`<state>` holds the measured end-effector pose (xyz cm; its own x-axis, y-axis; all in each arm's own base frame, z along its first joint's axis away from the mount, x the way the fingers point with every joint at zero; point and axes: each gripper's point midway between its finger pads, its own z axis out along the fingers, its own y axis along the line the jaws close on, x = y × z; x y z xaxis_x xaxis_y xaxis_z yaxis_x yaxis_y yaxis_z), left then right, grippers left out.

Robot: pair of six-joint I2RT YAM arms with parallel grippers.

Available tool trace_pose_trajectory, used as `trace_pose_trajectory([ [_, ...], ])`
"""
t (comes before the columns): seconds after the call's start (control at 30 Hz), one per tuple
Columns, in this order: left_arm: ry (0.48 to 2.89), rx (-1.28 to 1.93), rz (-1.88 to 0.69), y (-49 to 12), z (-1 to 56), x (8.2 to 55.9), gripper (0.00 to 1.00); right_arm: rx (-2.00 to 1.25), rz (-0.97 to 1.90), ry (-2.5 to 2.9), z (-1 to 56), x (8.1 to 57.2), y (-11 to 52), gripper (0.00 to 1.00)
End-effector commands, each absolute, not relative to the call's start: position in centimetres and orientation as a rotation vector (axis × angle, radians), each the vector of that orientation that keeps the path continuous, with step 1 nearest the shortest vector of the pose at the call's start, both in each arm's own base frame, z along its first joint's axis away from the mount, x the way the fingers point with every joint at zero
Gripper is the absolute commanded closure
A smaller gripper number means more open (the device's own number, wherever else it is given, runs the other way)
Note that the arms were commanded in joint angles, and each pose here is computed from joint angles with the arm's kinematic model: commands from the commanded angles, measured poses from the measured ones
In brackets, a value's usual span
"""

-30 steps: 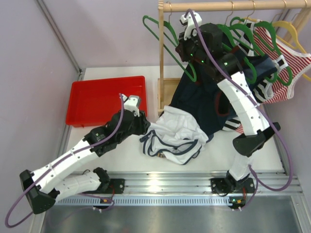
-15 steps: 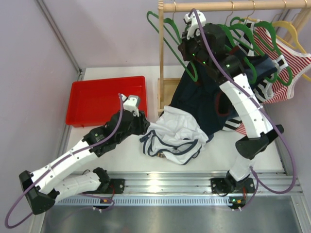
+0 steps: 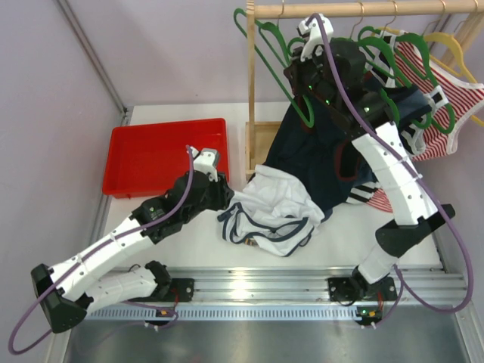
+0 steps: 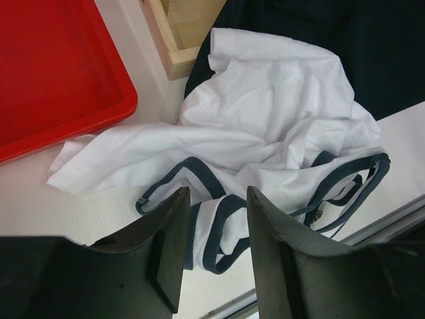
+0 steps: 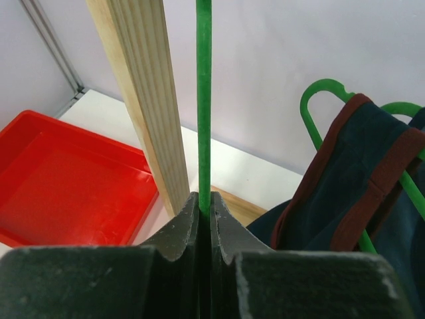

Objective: Place the tank top on the hanger

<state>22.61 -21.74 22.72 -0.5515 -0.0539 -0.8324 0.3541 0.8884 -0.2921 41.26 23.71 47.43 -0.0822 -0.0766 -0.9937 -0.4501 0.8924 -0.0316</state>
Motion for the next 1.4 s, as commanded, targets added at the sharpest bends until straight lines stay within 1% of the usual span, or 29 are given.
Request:
trace_pose_trajectory([
  [0.0, 2.070, 0.223, -0.548, -22.0, 23.1, 22.9, 0.55, -0.346, 0.346, 1.514, 51.8, 39.8, 22.1, 1.00],
  [0.23, 2.092, 0.214, -0.544, -22.2, 22.5, 23.0, 0.55, -0.331, 0.392, 1.535, 50.5, 37.7, 21.5, 1.00],
  [0.37, 2.132, 0.198, -0.533, -22.1, 21.7, 22.8, 0.55, -0.314, 0.427, 1.532, 50.6, 35.3, 20.4, 1.00],
  [0.5, 2.203, 0.168, -0.533, -21.8, 20.1, 21.9, 0.55, -0.322, 0.495, 1.575, 49.2, 32.0, 19.6, 1.00],
  [0.67, 2.309, 0.200, -0.631, -22.3, 17.3, 19.2, 0.58, -0.390, 0.679, 1.692, 44.1, 25.6, 19.5, 1.00],
  [0.7, 2.319, 0.201, -0.654, -22.4, 17.1, 18.7, 0.59, -0.384, 0.701, 1.757, 41.5, 25.0, 19.6, 1.00],
  [0.77, 2.358, 0.231, -0.683, -22.6, 15.9, 17.5, 0.61, -0.388, 0.745, 1.768, 40.5, 22.5, 19.0, 1.00],
  [0.8, 2.381, 0.238, -0.674, -22.4, 15.3, 17.1, 0.62, -0.379, 0.766, 1.811, 38.8, 22.0, 19.0, 1.00],
  [0.9, 2.437, 0.230, -0.621, -22.2, 13.6, 15.9, 0.64, -0.372, 0.814, 1.833, 37.1, 19.6, 18.5, 1.00],
  [1.1, 2.452, 0.216, -0.551, -22.6, 12.4, 15.4, 0.63, -0.398, 0.860, 1.878, 34.7, 17.1, 18.1, 1.00],
  [1.2, 2.459, 0.238, -0.518, -23.0, 11.8, 15.5, 0.63, -0.400, 0.828, 1.907, 33.7, 16.8, 17.5, 1.00],
  [1.37, 2.470, 0.250, -0.427, -22.9, 10.9, 15.9, 0.63, -0.415, 0.817, 1.913, 33.5, 16.3, 17.1, 1.00],
])
